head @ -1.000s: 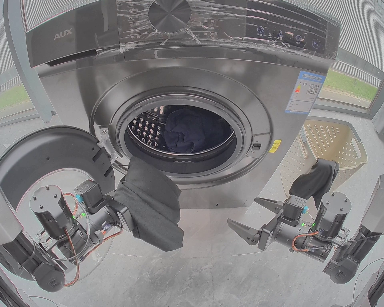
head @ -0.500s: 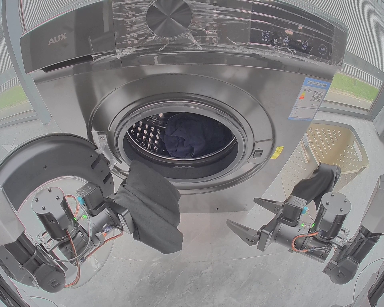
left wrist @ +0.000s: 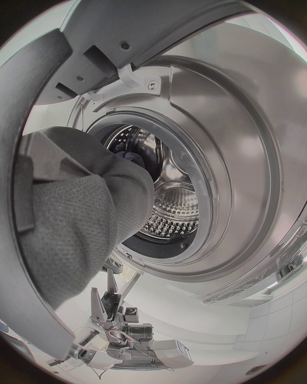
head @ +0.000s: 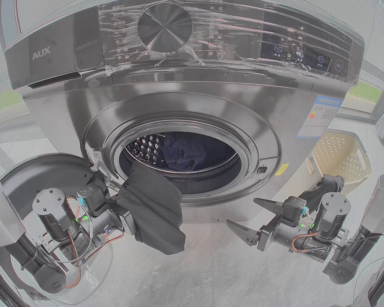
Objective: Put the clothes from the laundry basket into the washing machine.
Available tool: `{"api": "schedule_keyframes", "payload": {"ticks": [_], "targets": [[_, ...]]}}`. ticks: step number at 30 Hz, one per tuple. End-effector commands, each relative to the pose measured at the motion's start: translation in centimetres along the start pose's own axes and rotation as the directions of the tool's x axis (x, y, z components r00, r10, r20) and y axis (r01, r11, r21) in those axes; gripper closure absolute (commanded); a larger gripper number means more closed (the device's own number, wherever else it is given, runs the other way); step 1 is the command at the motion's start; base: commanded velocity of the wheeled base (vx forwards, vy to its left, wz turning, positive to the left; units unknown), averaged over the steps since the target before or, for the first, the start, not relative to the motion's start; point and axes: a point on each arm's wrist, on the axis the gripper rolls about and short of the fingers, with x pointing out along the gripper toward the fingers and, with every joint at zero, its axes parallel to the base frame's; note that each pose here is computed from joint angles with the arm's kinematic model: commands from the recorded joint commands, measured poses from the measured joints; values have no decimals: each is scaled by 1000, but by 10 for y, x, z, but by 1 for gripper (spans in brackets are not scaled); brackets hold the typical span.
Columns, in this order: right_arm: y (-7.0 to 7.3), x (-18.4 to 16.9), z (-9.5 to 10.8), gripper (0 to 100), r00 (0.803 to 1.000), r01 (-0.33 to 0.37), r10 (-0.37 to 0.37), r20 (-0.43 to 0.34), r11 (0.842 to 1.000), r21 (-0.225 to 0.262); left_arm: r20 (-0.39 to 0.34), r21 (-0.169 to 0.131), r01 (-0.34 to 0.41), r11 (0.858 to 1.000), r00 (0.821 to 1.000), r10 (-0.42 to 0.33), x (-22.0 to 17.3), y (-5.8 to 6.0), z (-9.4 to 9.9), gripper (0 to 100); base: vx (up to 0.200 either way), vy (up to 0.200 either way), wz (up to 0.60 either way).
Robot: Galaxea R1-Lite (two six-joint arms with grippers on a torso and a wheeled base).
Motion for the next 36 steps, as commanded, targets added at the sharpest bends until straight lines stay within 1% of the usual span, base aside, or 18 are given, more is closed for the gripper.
{"api": "schedule_keyframes", "payload": {"ticks": [1,4,5,7,10,16,18,20,21,22,23,25,28,30,32,35,36], "targets": [[0,0,0,0,1000,-2,2,1,1000,-1,-1,-1,4,1000,1000,-4,1,-1,0,100,0,0,0],[0,0,0,0,1000,-2,2,-1,1000,-1,-13,5,2,1000,1000,-1,3,-1,-4,100,0,0,0],[0,0,0,0,1000,-2,2,-1,1000,-1,-16,13,1,1000,1000,-1,3,-1,-4,100,0,0,0],[0,0,0,0,1000,-2,2,-1,1000,-1,-19,19,0,1000,1000,1,5,0,-5,100,0,0,0],[0,-1,0,0,1000,-2,2,-1,1000,-1,-14,16,0,1000,1000,0,6,-1,-5,100,0,-200,0],[3,-1,0,0,1000,-9,9,-3,1000,-1,-2,24,1,1000,1000,-1,9,-1,-3,100,0,0,0],[7,-1,0,0,1000,-21,21,-3,1000,-3,-3,28,7,1000,1000,-7,12,-2,-4,100,0,0,0],[11,-1,0,0,999,-37,37,-2,999,-4,-10,37,21,999,1000,-20,17,-8,-7,100,0,0,0],[13,-2,0,0,999,-41,41,-3,999,-5,-11,37,34,999,999,-34,19,-13,-8,100,0,0,0],[13,-2,0,0,999,-41,41,-3,999,-5,-11,37,34,999,999,-34,19,-13,-8,100,0,0,0],[15,-2,1,0,999,-35,35,2,999,-5,-14,36,42,998,999,-41,26,-22,-12,100,0,0,0],[16,-3,1,0,999,-32,32,2,999,-5,-22,27,41,999,999,-41,33,-26,-17,100,0,0,0],[16,-4,0,0,999,-35,35,-3,999,-5,-24,24,43,999,999,-42,50,-27,-24,100,0,0,0],[16,-4,0,0,999,-35,35,-1,999,-6,-4,25,41,999,999,-41,67,-27,-26,100,0,0,0],[17,-4,0,0,999,-38,38,-6,999,-5,18,18,42,999,999,-42,80,-27,-27,100,0,0,0],[18,-4,0,0,999,-43,43,-5,999,-5,59,15,50,999,997,-51,103,-27,-29,100,0,0,0],[18,-4,0,0,999,-43,43,-5,999,-5,59,15,50,999,997,-51,103,-27,-29,100,0,0,0]]}}
